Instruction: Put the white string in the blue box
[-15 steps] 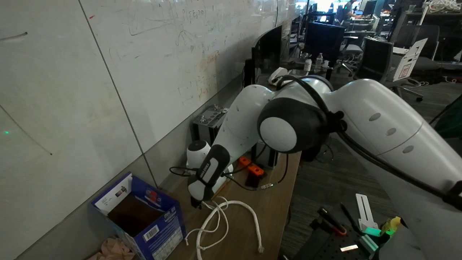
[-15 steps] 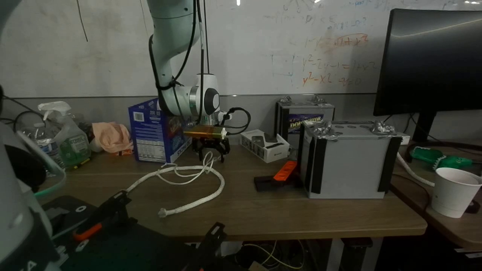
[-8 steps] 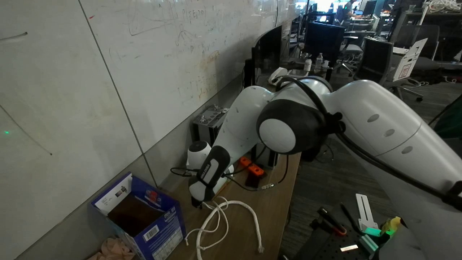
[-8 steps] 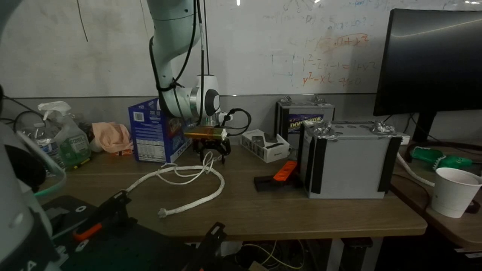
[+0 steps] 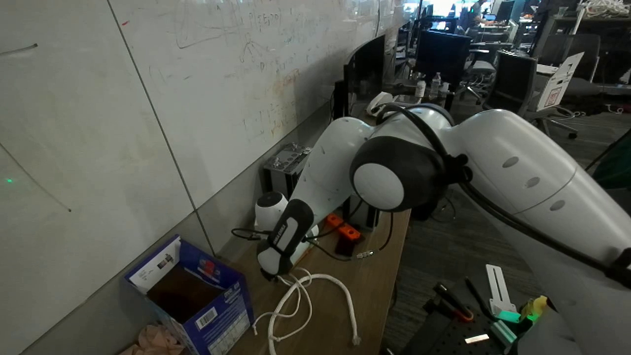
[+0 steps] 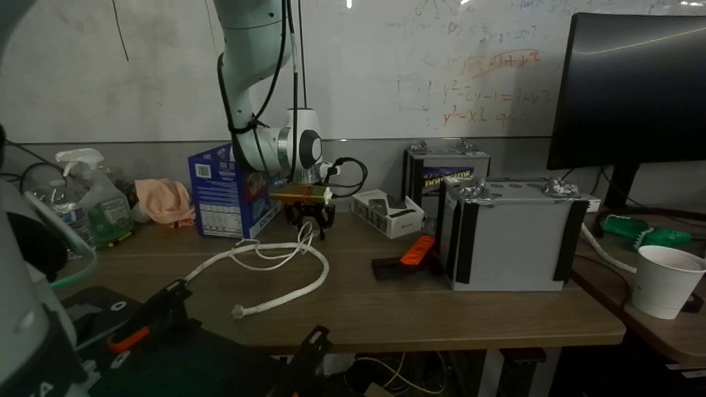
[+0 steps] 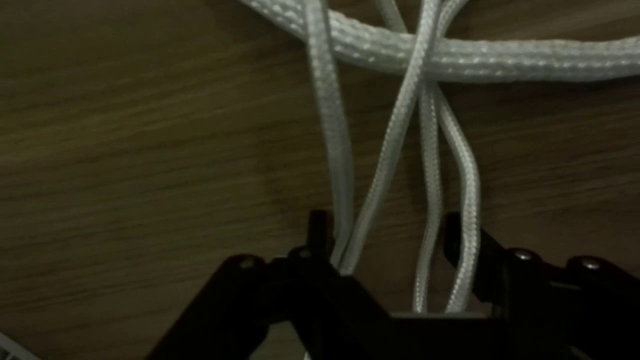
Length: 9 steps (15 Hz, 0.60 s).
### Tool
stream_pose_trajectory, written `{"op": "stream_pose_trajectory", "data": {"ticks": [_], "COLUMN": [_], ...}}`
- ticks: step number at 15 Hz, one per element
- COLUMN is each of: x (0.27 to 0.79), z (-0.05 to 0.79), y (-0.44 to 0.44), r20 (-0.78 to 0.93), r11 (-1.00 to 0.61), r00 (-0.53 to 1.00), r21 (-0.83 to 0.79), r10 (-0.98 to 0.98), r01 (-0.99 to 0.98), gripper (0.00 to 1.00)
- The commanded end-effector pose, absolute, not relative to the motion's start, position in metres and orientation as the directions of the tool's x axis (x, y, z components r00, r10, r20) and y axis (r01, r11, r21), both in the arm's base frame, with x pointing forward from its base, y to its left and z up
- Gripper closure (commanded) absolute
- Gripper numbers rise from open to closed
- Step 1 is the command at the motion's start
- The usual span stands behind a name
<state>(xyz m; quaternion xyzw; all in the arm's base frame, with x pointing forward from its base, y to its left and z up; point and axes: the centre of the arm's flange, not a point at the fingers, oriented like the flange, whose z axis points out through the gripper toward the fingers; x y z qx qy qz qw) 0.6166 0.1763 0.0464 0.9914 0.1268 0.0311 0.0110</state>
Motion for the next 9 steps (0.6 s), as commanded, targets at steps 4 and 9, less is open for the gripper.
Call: {"op": "stream_pose_trajectory", "data": {"ticks": [4, 9], "x": [0.617, 0.620], "z": [0.051, 0.061], "y": [0.183, 0.187], "r20": [0.070, 0.030], "r11": [-0.968, -0.970], "r00": [0.966, 0.970], "r21": [0.063, 0.034], "r10": [0.247, 0.243], "r01": [0.243, 0.242], "gripper": [0.92, 0.98]}}
